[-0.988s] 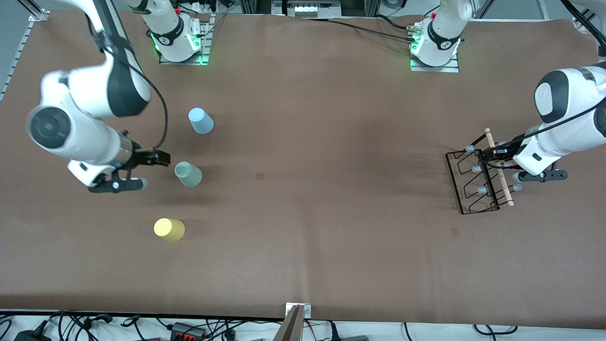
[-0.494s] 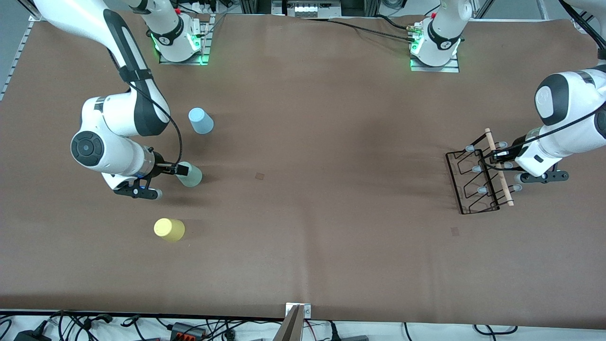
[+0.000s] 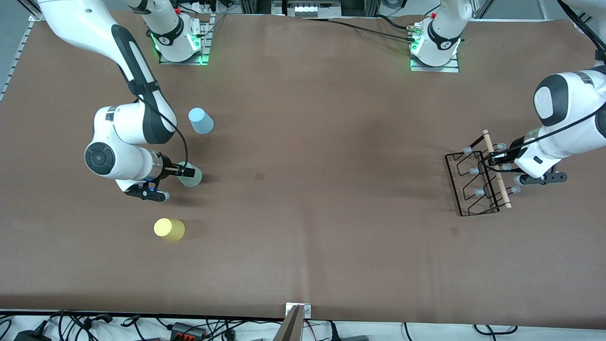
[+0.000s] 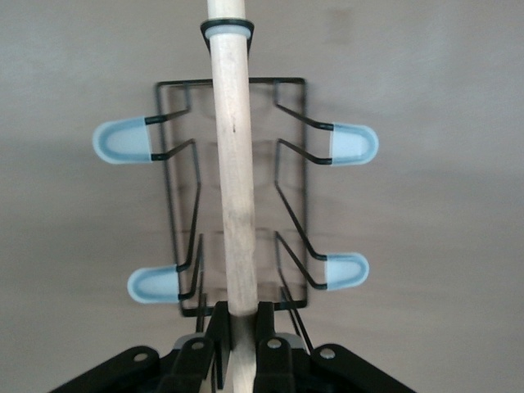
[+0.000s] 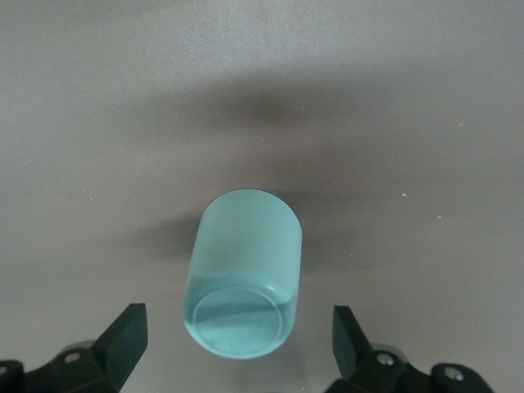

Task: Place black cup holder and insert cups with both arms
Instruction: 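Grasp the teal cup with the right gripper while the left gripper grips the rack handle, then carry the rack to mid-table with the left gripper while the right gripper lifts the cup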

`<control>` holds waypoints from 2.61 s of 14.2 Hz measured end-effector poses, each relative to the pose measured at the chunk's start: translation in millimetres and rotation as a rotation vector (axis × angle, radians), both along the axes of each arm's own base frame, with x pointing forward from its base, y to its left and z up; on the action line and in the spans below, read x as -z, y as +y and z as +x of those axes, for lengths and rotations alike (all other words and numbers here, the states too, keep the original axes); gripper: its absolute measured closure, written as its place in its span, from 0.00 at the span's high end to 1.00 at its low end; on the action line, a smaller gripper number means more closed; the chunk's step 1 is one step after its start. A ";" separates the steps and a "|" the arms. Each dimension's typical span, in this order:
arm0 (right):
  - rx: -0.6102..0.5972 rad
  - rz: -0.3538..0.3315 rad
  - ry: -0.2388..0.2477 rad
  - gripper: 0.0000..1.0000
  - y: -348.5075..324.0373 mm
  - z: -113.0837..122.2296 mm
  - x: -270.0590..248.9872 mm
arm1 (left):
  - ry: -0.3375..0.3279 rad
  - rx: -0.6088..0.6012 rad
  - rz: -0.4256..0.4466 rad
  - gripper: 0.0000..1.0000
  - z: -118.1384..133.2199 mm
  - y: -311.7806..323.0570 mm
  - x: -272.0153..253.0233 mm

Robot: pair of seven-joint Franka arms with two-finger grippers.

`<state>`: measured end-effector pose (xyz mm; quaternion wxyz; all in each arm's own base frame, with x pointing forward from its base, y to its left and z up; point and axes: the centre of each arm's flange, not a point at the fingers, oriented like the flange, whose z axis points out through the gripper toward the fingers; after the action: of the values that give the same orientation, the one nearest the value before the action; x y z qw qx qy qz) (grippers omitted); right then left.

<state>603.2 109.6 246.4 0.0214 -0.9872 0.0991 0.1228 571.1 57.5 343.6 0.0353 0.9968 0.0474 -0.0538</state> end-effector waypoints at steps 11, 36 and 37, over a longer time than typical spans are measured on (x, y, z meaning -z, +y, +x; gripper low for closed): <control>0.009 -0.002 0.030 0.77 0.3 -0.9 23.6 | -0.055 0.016 -0.112 0.16 -4.4 -325.8 -111.3; -0.119 0.008 0.081 0.65 105.4 20.2 -133.6 | -0.037 -0.132 -0.165 0.48 -3.2 -534.3 -8.5; -0.113 0.006 0.082 0.65 105.4 20.2 -133.1 | -0.038 -0.146 -0.163 0.56 3.7 -527.7 -16.6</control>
<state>623.5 215.0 379.5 0.0132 -0.9853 0.0439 0.1644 574.8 -470.2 360.2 0.1212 0.9853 0.1146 -0.0357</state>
